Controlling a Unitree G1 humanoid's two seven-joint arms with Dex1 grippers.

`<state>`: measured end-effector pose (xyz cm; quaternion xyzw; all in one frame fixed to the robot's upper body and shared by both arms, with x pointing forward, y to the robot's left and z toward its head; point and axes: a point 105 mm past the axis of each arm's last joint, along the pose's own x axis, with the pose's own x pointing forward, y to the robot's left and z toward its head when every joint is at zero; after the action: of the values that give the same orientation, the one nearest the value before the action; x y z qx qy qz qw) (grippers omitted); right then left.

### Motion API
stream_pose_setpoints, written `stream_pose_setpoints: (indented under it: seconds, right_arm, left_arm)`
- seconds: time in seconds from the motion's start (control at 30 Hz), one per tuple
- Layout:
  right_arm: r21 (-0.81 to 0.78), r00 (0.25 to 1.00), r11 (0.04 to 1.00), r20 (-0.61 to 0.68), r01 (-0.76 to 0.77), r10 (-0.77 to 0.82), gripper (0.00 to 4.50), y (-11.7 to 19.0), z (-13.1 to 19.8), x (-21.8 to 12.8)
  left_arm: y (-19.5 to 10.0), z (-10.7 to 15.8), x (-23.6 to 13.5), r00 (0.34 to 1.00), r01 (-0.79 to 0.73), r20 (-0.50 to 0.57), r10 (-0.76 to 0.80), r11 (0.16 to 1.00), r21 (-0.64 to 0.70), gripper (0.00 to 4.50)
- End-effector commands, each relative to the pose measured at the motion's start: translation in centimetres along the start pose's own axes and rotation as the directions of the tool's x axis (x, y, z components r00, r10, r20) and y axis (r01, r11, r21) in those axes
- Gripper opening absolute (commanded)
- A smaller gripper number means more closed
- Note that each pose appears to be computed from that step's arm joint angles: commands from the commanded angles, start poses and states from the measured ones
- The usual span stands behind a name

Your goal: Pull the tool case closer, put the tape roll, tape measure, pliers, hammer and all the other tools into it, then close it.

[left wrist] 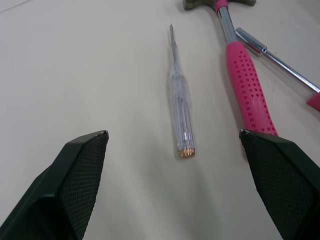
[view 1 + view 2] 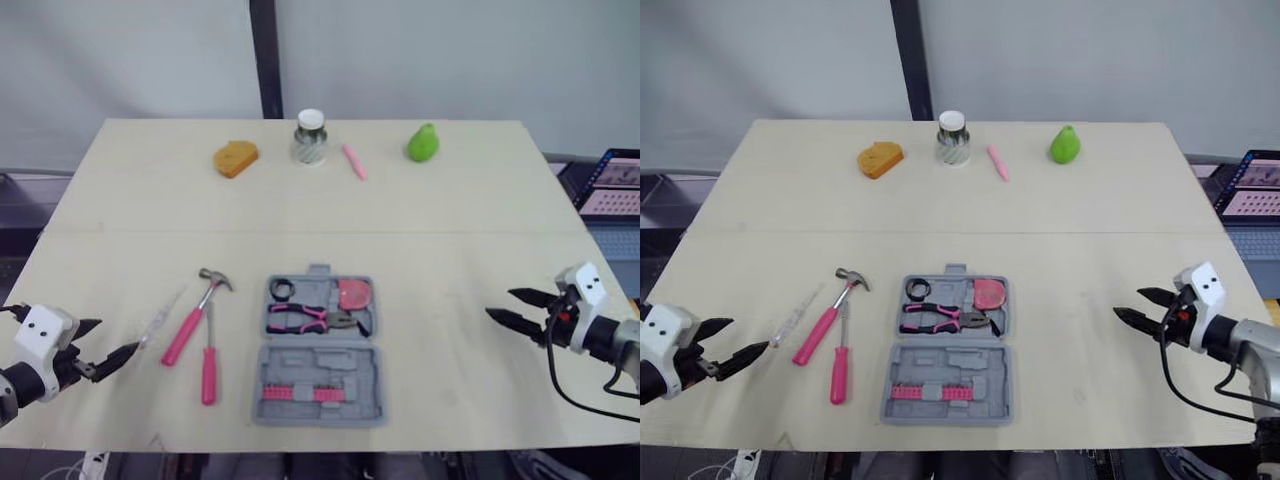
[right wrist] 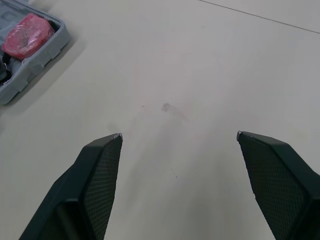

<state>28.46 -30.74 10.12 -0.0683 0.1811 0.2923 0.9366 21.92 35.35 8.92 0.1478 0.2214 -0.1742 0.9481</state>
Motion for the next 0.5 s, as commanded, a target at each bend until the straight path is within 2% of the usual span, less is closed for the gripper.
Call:
stream_pose_setpoints:
  seconds: [0.03, 0.5]
  right_arm:
    - [-0.005, 1.000, 1.000, 0.015, 0.006, -0.006, 3.87, 0.06, 0.43, -0.15]
    - [0.007, 1.000, 1.000, 0.022, 0.007, -0.008, 3.87, 0.16, 0.35, -0.26]
  left_arm:
    - [0.25, 0.37, -0.19, 1.000, -0.008, 0.010, 0.008, 1.000, 0.017, 4.50]
    - [0.12, 0.51, 0.01, 1.000, -0.002, 0.013, 0.002, 1.000, 0.025, 4.50]
